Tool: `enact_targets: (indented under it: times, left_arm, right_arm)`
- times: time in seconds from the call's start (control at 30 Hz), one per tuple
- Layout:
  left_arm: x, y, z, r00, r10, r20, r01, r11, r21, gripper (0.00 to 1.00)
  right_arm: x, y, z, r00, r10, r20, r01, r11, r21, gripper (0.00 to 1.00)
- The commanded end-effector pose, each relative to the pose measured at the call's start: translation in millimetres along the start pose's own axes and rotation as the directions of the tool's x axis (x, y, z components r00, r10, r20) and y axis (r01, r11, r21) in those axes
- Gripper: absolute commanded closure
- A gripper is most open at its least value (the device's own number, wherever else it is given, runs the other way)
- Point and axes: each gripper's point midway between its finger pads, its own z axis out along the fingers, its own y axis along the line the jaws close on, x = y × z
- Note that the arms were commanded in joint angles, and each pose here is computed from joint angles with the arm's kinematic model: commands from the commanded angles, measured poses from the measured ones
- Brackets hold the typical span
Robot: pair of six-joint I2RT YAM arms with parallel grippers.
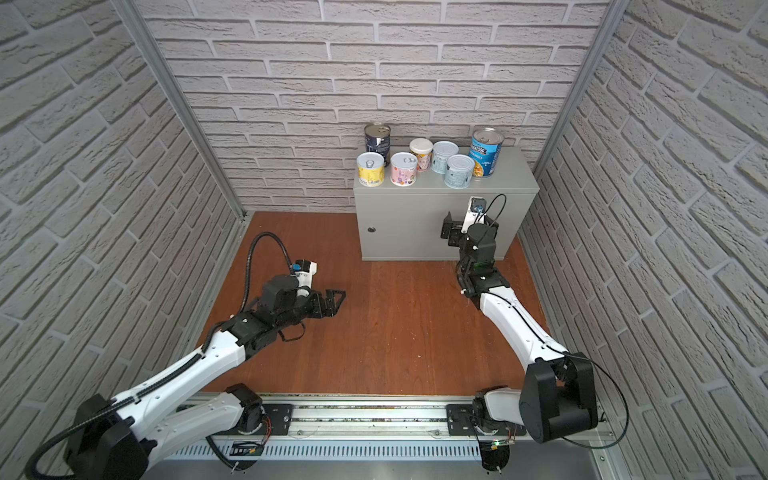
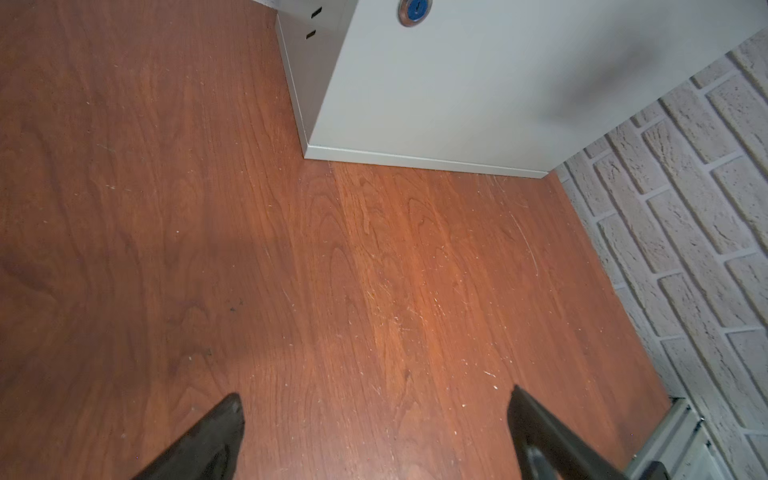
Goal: Place and organize the canned foods onto the counter
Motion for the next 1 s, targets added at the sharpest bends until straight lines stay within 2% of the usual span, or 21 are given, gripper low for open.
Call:
enact_targets:
  times: [0.0,0.13,0.37,0.53,0.63,0.7,0.83,0.9,0.97]
  left_arm:
    - [-42.8,7.8,-1.3,0.985,0.077,0.156,-0.068,0.995,-0.066,0.02]
    - [-63.7,44.0,6.9,0.956,0.181,0.231,-0.128,0.966,-0.226,0.02]
    - [-84.7,152.4,7.3,0.945,0.161,0.285,-0.013,0.889,-0.458,0.02]
    - [-77.1,210.6,-21.1,0.935,0.107,0.338,0.107,0.824,-0.556,0.02]
    - [-80.3,219.5,-32.1,0.928,0.169,0.331,0.071,0.794,-0.604,0.02]
    - [-81.5,226.7,-37.5,0.924,0.223,0.311,0.04,0.753,-0.657,0.02]
    - [-74.0,247.5,-39.1,0.924,0.251,0.288,0.032,0.7,-0.713,0.02]
    - [-63.6,260.9,-41.2,0.928,0.253,0.272,0.041,0.657,-0.752,0.02]
    - [-54.8,269.1,-47.8,0.899,0.296,0.324,0.071,0.631,-0.773,0.02]
  right_arm:
    - [19.9,-9.4,-14.1,0.999,-0.007,-0.053,0.008,1.0,0.02,0.01]
    - [59.5,-36.3,-28.8,0.993,-0.022,-0.114,0.038,0.99,0.136,0.0]
    - [108.2,-70.3,-38.2,0.984,-0.056,-0.168,0.103,0.953,0.285,0.01]
    - [139.7,-79.1,-30.1,0.975,-0.049,-0.217,0.107,0.959,0.261,0.01]
    - [148.6,-80.6,-20.4,0.971,-0.051,-0.233,0.113,0.959,0.26,0.01]
    - [149.5,-74.0,-13.9,0.963,-0.068,-0.26,0.129,0.966,0.223,0.01]
    - [158.4,-61.0,-18.9,0.948,-0.073,-0.311,0.121,0.983,0.137,0.01]
    - [159.1,-57.8,-26.6,0.954,-0.063,-0.293,0.1,0.989,0.111,0.01]
    - [158.4,-60.9,-31.1,0.96,-0.054,-0.276,0.091,0.988,0.125,0.01]
